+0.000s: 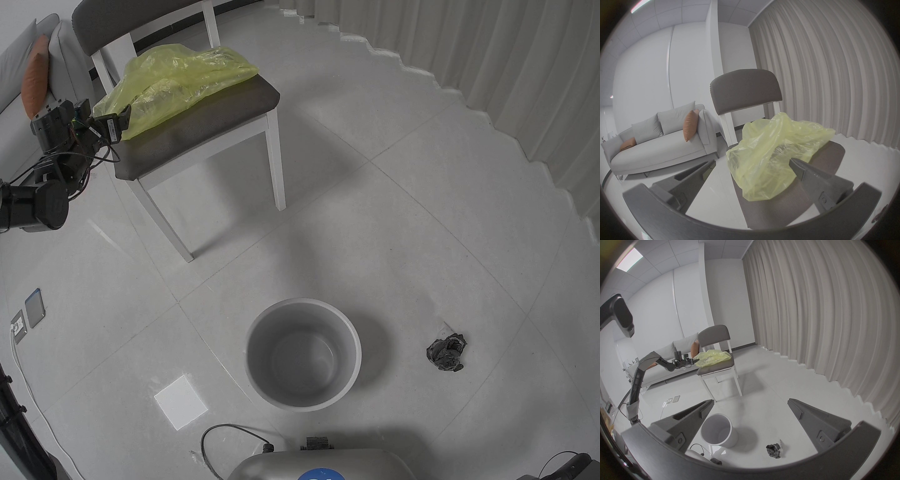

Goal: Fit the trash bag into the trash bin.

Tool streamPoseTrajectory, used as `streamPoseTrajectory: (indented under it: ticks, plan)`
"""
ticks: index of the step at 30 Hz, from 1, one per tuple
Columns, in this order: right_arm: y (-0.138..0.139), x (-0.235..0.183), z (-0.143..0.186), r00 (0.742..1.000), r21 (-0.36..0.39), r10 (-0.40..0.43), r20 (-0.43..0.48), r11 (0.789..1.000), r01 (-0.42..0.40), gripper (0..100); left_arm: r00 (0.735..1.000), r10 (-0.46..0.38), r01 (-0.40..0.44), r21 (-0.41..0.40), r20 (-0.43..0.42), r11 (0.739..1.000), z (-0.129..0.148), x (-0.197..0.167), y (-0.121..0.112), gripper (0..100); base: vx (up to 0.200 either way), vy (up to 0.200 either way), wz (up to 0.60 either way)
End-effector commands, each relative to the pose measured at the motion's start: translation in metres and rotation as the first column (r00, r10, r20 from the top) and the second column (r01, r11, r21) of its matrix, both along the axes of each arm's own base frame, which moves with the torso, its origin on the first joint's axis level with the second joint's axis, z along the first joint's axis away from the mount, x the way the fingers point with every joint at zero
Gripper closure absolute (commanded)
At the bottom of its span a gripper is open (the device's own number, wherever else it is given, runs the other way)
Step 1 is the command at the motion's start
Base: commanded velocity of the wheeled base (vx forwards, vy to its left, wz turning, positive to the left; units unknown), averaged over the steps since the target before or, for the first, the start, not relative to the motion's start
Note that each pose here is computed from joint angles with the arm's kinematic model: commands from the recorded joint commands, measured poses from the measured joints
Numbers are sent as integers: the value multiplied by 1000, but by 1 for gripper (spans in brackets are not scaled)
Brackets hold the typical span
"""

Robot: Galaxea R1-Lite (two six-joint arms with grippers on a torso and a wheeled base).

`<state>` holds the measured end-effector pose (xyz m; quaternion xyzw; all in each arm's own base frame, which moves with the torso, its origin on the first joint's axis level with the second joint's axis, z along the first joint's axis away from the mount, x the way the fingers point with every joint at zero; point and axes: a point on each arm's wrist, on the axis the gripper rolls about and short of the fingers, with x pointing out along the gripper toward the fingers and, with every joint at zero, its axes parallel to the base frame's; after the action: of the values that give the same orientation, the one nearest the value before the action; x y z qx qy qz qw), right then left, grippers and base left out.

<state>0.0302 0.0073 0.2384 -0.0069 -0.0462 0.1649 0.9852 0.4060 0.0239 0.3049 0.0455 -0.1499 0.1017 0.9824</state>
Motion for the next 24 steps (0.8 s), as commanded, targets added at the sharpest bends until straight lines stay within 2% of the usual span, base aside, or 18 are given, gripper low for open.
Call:
streamPoseTrajectory:
  ticks: [1, 9, 10, 18, 24]
  plan:
    - [0, -7, 0, 1000, -1, 0, 30, 1000, 0, 0, 1000, 11, -11, -5, -16, 1000, -12, 14, 4, 0, 0, 0, 0]
    - [0, -7, 0, 1000, -1, 0, 29, 1000, 0, 0, 1000, 23, -23, -7, -7, 1000, -13, 18, 14, 0, 0, 0, 0]
    - [0, -7, 0, 1000, 0, 0, 28, 1000, 0, 0, 1000, 22, -22, -12, -4, 1000, -14, 21, 15, 100, 0, 0, 0]
    - [0, -6, 0, 1000, 3, 2, 26, 1000, -2, 0, 999, -21, 23, -63, 36, 998, -14, 33, 19, 100, 0, 0, 0]
    - [0, -5, 10, 999, 6, 2, 46, 1000, -2, 0, 997, -33, 39, -87, 69, 995, -10, 27, 20, 100, 0, 0, 0]
